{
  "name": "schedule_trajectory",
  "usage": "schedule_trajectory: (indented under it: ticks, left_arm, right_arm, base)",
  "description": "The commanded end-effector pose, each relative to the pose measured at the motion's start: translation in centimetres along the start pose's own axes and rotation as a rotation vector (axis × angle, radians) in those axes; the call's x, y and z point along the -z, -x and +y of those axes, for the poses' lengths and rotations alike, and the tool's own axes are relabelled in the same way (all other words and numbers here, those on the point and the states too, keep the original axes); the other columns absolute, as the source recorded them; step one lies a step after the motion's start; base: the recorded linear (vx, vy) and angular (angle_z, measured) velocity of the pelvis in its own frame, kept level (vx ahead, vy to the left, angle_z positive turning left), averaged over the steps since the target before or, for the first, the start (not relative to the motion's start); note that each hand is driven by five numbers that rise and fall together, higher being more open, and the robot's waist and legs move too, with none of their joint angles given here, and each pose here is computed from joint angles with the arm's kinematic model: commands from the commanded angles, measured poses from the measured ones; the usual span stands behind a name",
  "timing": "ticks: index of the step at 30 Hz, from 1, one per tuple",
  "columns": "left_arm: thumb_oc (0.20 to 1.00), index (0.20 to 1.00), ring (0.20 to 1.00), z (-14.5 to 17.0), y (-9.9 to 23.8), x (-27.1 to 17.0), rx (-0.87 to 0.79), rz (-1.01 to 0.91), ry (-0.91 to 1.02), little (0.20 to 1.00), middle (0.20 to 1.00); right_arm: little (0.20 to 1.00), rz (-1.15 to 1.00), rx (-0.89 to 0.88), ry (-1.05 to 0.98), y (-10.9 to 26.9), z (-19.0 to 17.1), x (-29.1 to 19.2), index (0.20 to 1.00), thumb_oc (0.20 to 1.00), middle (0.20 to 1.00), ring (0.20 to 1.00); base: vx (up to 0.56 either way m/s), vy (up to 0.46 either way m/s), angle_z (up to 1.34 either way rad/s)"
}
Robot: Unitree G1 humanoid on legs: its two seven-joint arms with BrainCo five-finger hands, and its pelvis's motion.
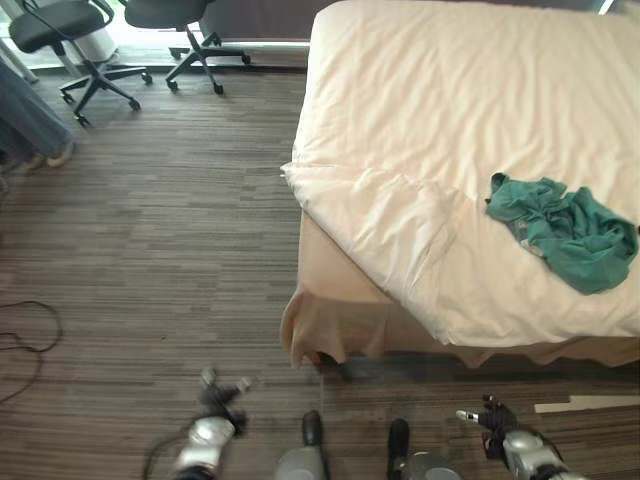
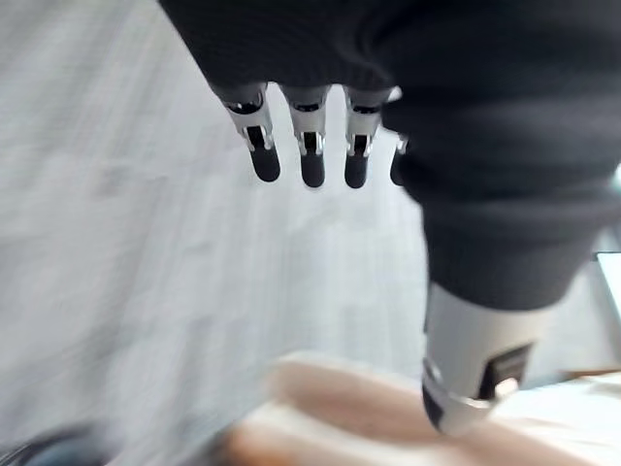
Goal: Tidy up the quilt and then pick up the clothes from the bed and put them into the laundry hamper.
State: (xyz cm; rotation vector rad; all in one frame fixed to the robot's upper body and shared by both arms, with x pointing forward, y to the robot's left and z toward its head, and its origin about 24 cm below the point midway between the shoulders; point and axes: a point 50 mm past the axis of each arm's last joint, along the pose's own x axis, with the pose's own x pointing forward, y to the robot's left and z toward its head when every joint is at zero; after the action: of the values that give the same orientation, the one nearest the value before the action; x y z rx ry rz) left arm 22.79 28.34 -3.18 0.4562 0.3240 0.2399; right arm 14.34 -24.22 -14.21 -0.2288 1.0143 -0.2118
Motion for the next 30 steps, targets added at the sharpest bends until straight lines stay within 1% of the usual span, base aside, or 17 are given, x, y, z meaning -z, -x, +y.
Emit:
schedule_trajectory:
  ticks: [1, 3, 4, 5, 6, 8, 9, 10, 15, 18, 19, 20, 23, 24, 26, 29, 30]
  left_arm:
    - [1.000, 1.000, 1.000, 2.9, -1.5, -12.2, -0.102, -0.541, -0.223, 1.000, 1.000]
    - [1.000, 1.000, 1.000, 3.0, -1.1, -14.1, -0.100, -0.637, -0.271, 1.000, 1.000]
    - [1.000, 1.000, 1.000, 2.8, -0.5, -18.8, -0.110, -0.843, -0.368, 1.000, 1.000]
    - [1.000, 1.000, 1.000, 2.4, 0.0, -21.1, -0.123, -0.943, -0.406, 1.000, 1.000]
    - [1.000, 1.000, 1.000, 2.4, 0.0, -21.2, -0.123, -0.945, -0.406, 1.000, 1.000]
    - [1.000, 1.000, 1.000, 0.5, 1.0, -27.3, -0.160, -1.161, -0.471, 1.000, 1.000]
    - [1.000, 1.000, 1.000, 0.5, 0.9, -27.4, -0.161, -1.164, -0.472, 1.000, 1.000]
    - [1.000, 1.000, 1.000, -0.5, 0.8, -30.3, -0.178, -1.228, -0.534, 1.000, 1.000]
    - [1.000, 1.000, 1.000, -1.9, -0.9, -34.8, -0.205, -1.183, -0.563, 1.000, 1.000]
    - [1.000, 1.000, 1.000, -0.8, -2.7, -38.1, -0.338, -1.072, -0.722, 1.000, 1.000]
    - [1.000, 1.000, 1.000, -0.8, -2.7, -38.2, -0.339, -1.074, -0.723, 1.000, 1.000]
    - [1.000, 1.000, 1.000, 0.6, -3.5, -38.9, -0.432, -1.000, -0.840, 1.000, 1.000]
    - [1.000, 1.000, 1.000, 2.1, -6.0, -37.1, -0.457, -0.789, -0.904, 1.000, 1.000]
    - [0.639, 0.639, 0.639, 3.0, -7.3, -35.3, -0.453, -0.668, -0.991, 0.639, 0.639]
    - [0.200, 0.200, 0.200, 2.9, -7.8, -34.3, -0.427, -0.641, -1.040, 0.200, 0.200]
    - [0.200, 0.200, 0.200, 0.7, -8.6, -29.9, -0.232, -0.617, -1.158, 0.200, 0.200]
    - [0.200, 0.200, 0.200, -2.0, -8.6, -24.4, -0.036, -0.587, -1.187, 0.200, 0.200]
  right_arm:
    - [1.000, 0.012, -0.015, 0.001, 0.5, 0.9, 1.4, 1.000, 1.000, 1.000, 1.000]
    - [1.000, 0.020, -0.013, 0.019, 0.5, 0.8, 1.7, 1.000, 1.000, 1.000, 1.000]
    - [1.000, 0.022, -0.013, 0.046, 0.5, 0.5, 1.7, 1.000, 1.000, 1.000, 1.000]
    - [1.000, 0.007, -0.023, 0.062, 0.4, 0.7, 1.1, 1.000, 1.000, 1.000, 1.000]
    - [1.000, 0.006, -0.023, 0.060, 0.3, 0.7, 1.1, 1.000, 1.000, 1.000, 1.000]
    - [1.000, -0.035, -0.052, 0.111, 0.1, 1.7, -0.4, 1.000, 1.000, 1.000, 1.000]
    - [1.000, -0.037, -0.052, 0.108, 0.1, 1.8, -0.5, 1.000, 1.000, 1.000, 1.000]
    - [1.000, -0.060, -0.066, 0.133, 0.1, 2.3, -1.3, 1.000, 1.000, 1.000, 1.000]
    - [1.000, -0.119, -0.063, 0.148, -0.2, 2.5, -3.4, 1.000, 1.000, 1.000, 1.000]
    - [1.000, -0.139, -0.059, 0.153, -0.2, 2.6, -4.0, 1.000, 1.000, 1.000, 1.000]
    - [1.000, -0.140, -0.060, 0.152, -0.2, 2.7, -4.0, 1.000, 1.000, 1.000, 1.000]
    - [1.000, -0.155, -0.059, 0.144, -0.2, 2.9, -4.5, 1.000, 1.000, 1.000, 1.000]
    - [1.000, -0.161, -0.063, 0.134, -0.2, 3.1, -4.8, 1.000, 1.000, 1.000, 1.000]
    - [1.000, -0.147, -0.070, 0.128, -0.2, 3.1, -4.4, 1.000, 1.000, 1.000, 1.000]
    - [1.000, -0.136, -0.069, 0.124, -0.2, 3.1, -4.1, 1.000, 1.000, 1.000, 1.000]
    - [1.000, -0.114, -0.052, 0.122, -0.3, 2.4, -3.6, 1.000, 1.000, 1.000, 1.000]
    - [1.000, -0.138, -0.025, 0.114, -0.4, 1.8, -4.5, 1.000, 1.000, 1.000, 1.000]
  base:
    - [0.09, -0.041, 0.07]
    - [0.06, -0.016, 0.01]
    - [0.03, 0.022, -0.09]
    - [0.03, 0.022, -0.20]
    - [-0.01, 0.029, -0.23]
    - [-0.04, 0.057, -0.37]
    - [-0.06, 0.076, -0.45]
    - [-0.05, 0.045, -0.55]
    - [-0.05, 0.024, -0.61]
    - [-0.07, -0.019, -0.18]
    - [-0.07, -0.041, -0.06]
    - [-0.07, -0.045, -0.01]
    - [-0.05, -0.054, 0.00]
    - [-0.05, -0.073, -0.03]
    - [-0.03, -0.050, 0.07]
    - [0.02, -0.007, 0.15]
    - [0.07, 0.073, 0.13]
